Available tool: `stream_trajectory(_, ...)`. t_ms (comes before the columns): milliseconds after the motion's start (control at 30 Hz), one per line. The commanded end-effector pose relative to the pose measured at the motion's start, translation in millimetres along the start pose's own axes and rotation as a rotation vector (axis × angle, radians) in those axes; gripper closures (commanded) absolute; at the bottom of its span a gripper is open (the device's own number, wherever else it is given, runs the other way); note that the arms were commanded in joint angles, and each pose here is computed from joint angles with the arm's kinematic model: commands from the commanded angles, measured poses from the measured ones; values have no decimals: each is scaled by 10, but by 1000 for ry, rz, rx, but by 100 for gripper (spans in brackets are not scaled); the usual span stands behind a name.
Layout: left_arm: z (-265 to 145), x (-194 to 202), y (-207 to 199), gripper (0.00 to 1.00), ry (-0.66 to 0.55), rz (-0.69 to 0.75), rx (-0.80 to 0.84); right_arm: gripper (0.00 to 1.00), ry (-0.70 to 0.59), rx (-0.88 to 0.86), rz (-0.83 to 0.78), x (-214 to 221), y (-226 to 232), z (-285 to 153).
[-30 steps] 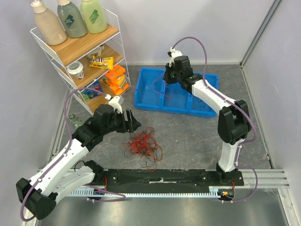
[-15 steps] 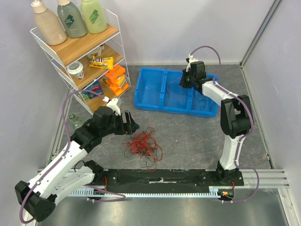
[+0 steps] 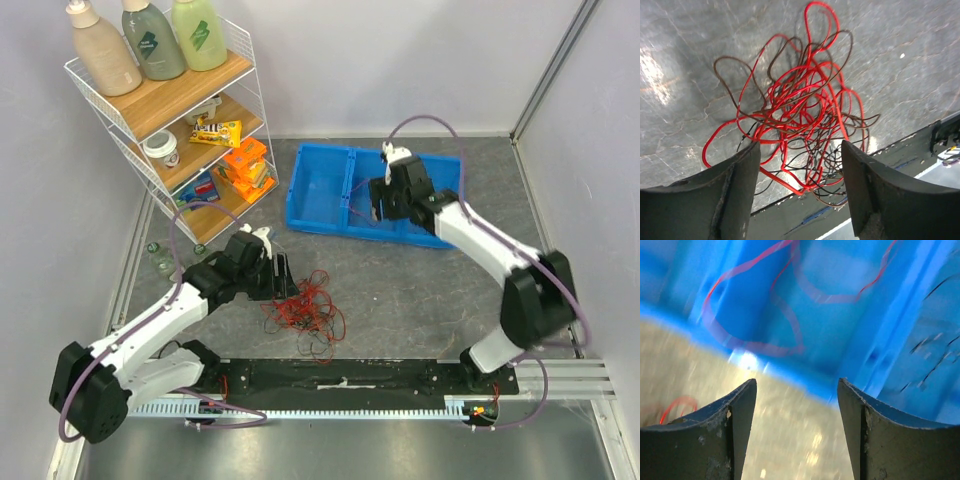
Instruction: Untangle the cables
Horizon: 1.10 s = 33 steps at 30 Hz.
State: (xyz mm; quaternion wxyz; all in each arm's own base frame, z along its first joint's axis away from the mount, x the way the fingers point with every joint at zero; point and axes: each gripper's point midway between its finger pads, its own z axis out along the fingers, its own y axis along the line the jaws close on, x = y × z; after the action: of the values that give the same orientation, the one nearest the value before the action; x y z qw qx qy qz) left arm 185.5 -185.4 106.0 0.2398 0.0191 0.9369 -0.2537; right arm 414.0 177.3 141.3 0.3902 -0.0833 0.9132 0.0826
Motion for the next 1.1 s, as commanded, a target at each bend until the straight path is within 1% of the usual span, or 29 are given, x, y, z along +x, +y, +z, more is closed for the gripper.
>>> stream_trajectory(0, 137, 94, -59, 33, 17, -7, 50, 26, 5, -193, -56, 657, 580, -513)
stream_trajectory(67, 181, 101, -59, 38, 17, -7, 49, 26, 30, -446, -14, 1081, 1083, -721)
stream_trajectory(100, 199, 107, -67, 39, 17, -5, 53, 26, 61, -567, 13, 1324, 1298, -828)
stream_trajectory(133, 214, 97, -71, 40, 13, -5, 51, 26, 58, -658, 47, 1473, 1464, -924)
stream_trajectory(167, 231, 112, -73, 43, 20, -4, 50, 26, 47, -725, 63, 1578, 1611, -1028)
stream_trajectory(233, 252, 123, -108, 51, 23, -2, 65, 26, 34, -796, 62, 1782, 1802, -1188)
stream_trajectory(300, 255, 138, -142, 73, 28, 1, 74, 25, 30, -803, 40, 1920, 1907, -1256)
stream_trajectory(333, 231, 131, -163, 82, 28, 2, 79, 25, 37, -803, 25, 1970, 1954, -1274)
stream_trajectory(433, 109, 74, -260, 84, 4, 14, 110, 25, 42, -805, -20, 2015, 2116, -1306)
stream_trajectory(467, 55, 50, -285, 77, -9, 21, 119, 25, 37, -801, -39, 2000, 2171, -1304)
stream_trajectory(533, -29, 1, -279, 52, -36, 33, 109, 25, 40, -778, -81, 1990, 2286, -1271)
stream_trajectory(567, -66, -23, -247, 44, -48, 38, 87, 25, 48, -752, -97, 2002, 2308, -1234)
stream_trajectory(600, -103, -24, -203, 37, -48, 43, 60, 25, 53, -719, -111, 2027, 2310, -1181)
stream_trajectory(633, -147, -38, -161, 34, -51, 46, 30, 25, 64, -690, -117, 2067, 2306, -1106)
stream_trajectory(700, -221, -12, -101, 29, -46, 39, -8, 27, 81, -663, -115, 2134, 2310, -1027)
stream_trajectory(767, -272, 42, -183, 25, -38, 13, 34, 32, 97, -636, -106, 2196, 2271, -959)
stream_trajectory(867, -254, 185, -197, 25, 14, -61, 53, 46, 81, -521, -82, 2224, 2059, -844)
stream_trajectory(933, -219, 289, -183, 26, 42, -126, 54, 55, 61, -474, -67, 2220, 1936, -831)
stream_trajectory(1000, -160, 400, -123, 26, 64, -174, 39, 64, 54, -459, -61, 2245, 1858, -841)
stream_trajectory(1067, -77, 478, -114, 26, 70, -196, 57, 74, 66, -467, -63, 2290, 1837, -862)
